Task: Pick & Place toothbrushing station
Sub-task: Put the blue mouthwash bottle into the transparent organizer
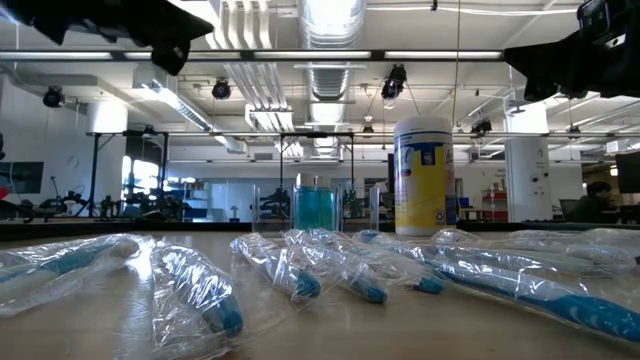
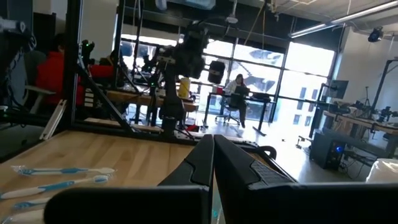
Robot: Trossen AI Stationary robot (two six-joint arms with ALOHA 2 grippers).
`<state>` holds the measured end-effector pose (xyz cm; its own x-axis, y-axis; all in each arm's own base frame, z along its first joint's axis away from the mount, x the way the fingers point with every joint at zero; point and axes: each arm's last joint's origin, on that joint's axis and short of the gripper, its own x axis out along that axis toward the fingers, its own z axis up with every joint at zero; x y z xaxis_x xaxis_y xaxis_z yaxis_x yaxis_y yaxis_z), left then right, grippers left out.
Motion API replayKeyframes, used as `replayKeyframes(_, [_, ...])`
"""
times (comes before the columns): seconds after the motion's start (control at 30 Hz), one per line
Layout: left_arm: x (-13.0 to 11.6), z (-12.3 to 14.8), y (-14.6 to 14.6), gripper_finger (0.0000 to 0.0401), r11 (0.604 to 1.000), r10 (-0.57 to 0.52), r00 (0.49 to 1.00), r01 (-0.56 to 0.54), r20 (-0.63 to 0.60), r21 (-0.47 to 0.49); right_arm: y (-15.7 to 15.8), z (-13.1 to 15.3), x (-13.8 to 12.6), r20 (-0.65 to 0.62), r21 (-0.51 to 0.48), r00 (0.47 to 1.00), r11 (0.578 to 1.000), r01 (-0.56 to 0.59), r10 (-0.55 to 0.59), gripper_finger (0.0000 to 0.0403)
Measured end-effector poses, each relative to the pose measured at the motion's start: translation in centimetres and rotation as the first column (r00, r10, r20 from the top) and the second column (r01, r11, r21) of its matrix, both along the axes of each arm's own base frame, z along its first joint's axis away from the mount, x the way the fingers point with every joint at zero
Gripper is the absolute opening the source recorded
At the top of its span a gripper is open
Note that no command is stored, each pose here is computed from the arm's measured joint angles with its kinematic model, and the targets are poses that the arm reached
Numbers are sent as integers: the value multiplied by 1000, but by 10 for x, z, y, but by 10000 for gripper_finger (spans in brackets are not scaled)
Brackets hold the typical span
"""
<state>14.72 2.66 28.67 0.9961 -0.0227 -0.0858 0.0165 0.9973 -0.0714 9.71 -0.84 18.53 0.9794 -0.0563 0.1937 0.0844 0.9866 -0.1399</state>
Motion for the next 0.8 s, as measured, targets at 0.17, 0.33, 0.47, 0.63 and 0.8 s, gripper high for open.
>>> replayKeyframes(0.17, [-10, -20, -3, 3, 999, -30, 997, 32, 70, -33, -1, 0, 0, 0, 11, 999, 999, 32, -32, 8])
replayKeyframes(0.33, [-23, -34, -7, 2, 999, -51, 992, 50, 120, 9, -1, 0, 0, 0, 12, 999, 999, 39, -39, 8])
replayKeyframes(0.47, [-31, -50, -9, 2, 998, -49, 983, 52, 177, -16, -1, -1, 0, -8, 13, 999, 999, 39, -39, 8])
replayKeyframes(0.63, [-38, -73, -10, 1, 999, -43, 982, 45, 186, -4, -1, -1, 0, -8, 13, 999, 999, 39, -39, 8])
replayKeyframes(0.8, [-43, -87, -11, 1, 999, -40, 980, 42, 197, -4, -1, -1, 0, -8, 13, 999, 999, 39, -39, 8])
